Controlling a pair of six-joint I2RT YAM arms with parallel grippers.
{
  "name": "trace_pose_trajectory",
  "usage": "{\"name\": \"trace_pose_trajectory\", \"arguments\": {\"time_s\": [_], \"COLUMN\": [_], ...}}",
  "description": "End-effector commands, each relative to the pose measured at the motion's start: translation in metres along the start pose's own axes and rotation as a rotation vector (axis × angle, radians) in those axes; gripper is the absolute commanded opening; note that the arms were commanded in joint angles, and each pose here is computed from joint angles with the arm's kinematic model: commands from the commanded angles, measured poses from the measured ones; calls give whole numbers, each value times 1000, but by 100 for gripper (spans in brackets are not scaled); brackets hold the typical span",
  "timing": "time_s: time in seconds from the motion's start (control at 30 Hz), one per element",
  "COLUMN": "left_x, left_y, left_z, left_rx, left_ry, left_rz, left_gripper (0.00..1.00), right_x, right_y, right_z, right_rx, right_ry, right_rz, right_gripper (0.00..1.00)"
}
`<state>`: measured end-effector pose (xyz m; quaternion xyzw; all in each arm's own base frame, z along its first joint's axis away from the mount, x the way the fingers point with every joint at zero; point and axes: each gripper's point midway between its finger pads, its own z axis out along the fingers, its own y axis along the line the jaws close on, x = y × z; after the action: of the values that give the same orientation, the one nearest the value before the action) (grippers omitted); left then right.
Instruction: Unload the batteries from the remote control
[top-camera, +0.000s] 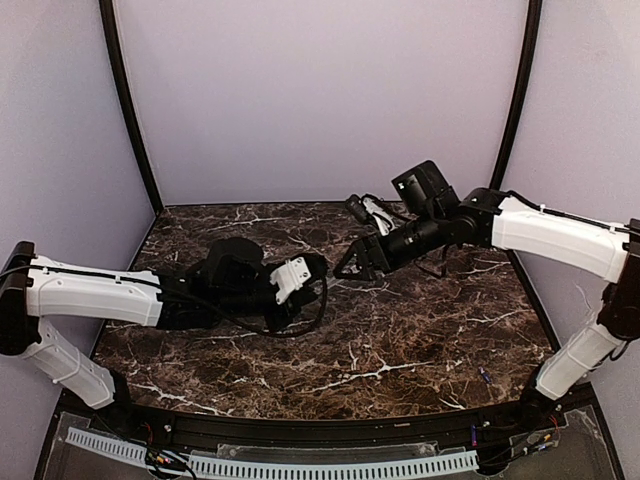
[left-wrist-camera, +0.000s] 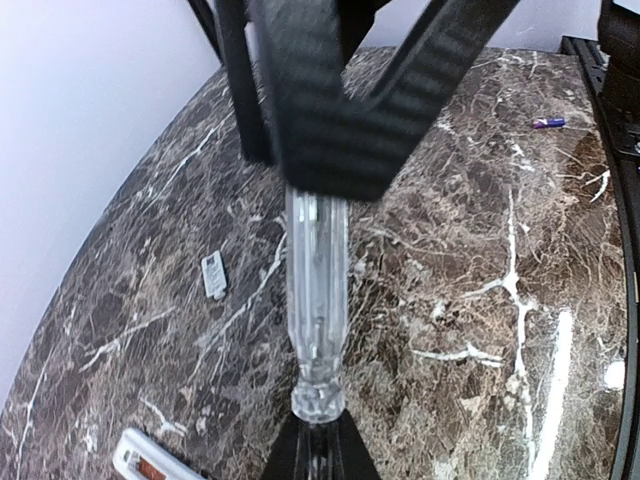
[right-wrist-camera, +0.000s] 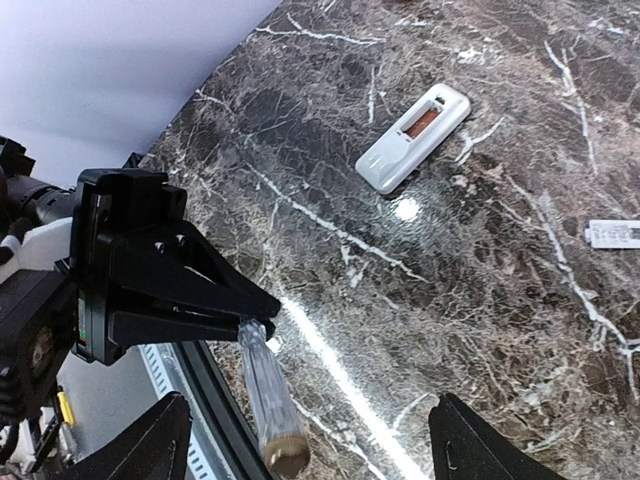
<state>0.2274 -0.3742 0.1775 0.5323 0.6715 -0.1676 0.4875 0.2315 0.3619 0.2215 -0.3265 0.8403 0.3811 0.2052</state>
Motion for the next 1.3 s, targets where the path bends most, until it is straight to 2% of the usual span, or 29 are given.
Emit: {"name": "trace_pose_trajectory", "arguments": {"time_s": [0.0, 0.23, 0.53, 0.7, 0.9, 1.27], "left_x": [16, 43, 99, 148, 188, 209], "left_y": [19, 51, 101, 122, 117, 107], "left_z": [-17, -34, -61, -78, -72, -56], "left_rx": [-119, -281, -475, -645, -678, -671], "left_ry": [82, 155, 283, 434, 585, 639], "left_rz": [-119, -302, -628, -807, -942, -1087], "left_gripper": [0, 0, 0, 0, 0, 0], "right_x": [-21, -27, -26, -24, -22, -17], "right_y": [-13, -29, -36, -37, -38, -41], "right_z": [-28, -44, -36, -33, -30, -28], "right_rx": [129, 186, 183, 176, 176, 178], "right_ry": [-96, -143, -131, -124, -119, -109], "right_rz": [-49, -33, -6, 4, 12, 21], "right_gripper": [82, 82, 80, 80, 80, 79]}}
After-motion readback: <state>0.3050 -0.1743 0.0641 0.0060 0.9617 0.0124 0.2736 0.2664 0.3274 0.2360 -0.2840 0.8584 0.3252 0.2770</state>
